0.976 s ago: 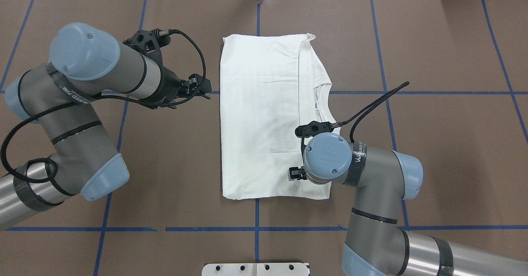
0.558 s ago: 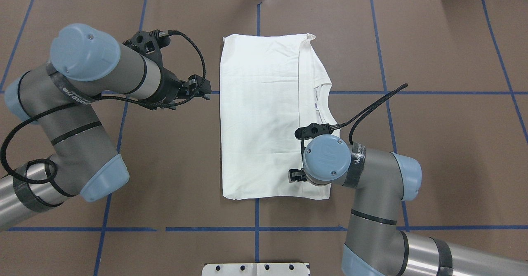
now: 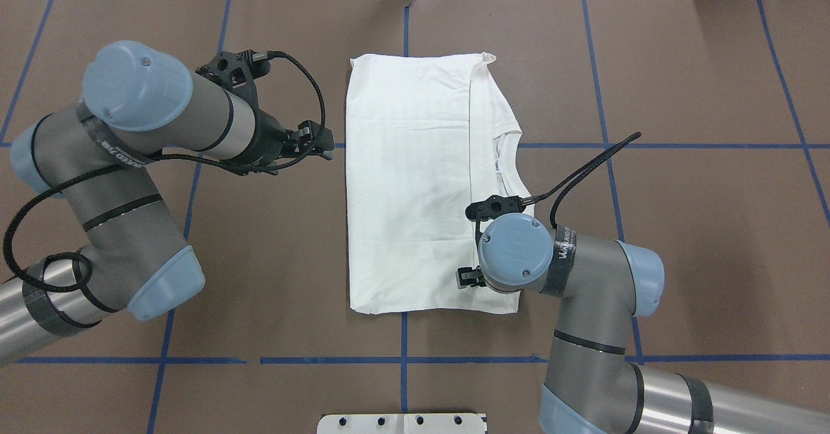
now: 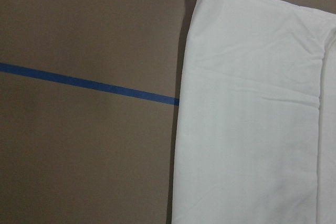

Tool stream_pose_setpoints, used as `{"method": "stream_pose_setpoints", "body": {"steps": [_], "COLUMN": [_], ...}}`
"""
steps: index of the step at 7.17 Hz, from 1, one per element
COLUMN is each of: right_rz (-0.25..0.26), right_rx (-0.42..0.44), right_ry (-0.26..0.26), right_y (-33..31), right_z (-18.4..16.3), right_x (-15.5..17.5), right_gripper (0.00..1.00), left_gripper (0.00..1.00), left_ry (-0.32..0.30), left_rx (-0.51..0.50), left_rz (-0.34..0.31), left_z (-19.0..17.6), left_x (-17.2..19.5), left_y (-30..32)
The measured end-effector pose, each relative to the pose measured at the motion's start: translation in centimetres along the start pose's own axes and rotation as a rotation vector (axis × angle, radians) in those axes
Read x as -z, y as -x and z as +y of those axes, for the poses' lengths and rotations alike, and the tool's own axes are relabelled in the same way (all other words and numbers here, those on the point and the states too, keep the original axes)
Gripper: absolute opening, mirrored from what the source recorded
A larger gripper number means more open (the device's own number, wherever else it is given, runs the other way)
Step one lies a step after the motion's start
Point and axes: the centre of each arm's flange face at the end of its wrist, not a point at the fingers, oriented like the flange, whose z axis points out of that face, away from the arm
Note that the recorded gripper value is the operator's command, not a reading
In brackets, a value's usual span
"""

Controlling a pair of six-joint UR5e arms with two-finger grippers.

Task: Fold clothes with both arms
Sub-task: 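Press and smooth the shirt's side edge with the right gripper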

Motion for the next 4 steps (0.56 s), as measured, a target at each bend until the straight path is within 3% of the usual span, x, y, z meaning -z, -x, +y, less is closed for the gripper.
{"method": "stream_pose_setpoints", "body": {"steps": [4], "right_rz": [0.022], "right_rx": [0.006], "right_ry": [0.0], "right_y": [-2.0], "right_z": [-0.3], "right_x": [-0.6], "right_gripper": [1.0], "left_gripper": [1.0], "left_ry": [0.012], "left_rx": [-0.007], "left_rz": [-0.001], "left_z": [0.8], "left_x": [-0.6], "left_y": [-0.4]}}
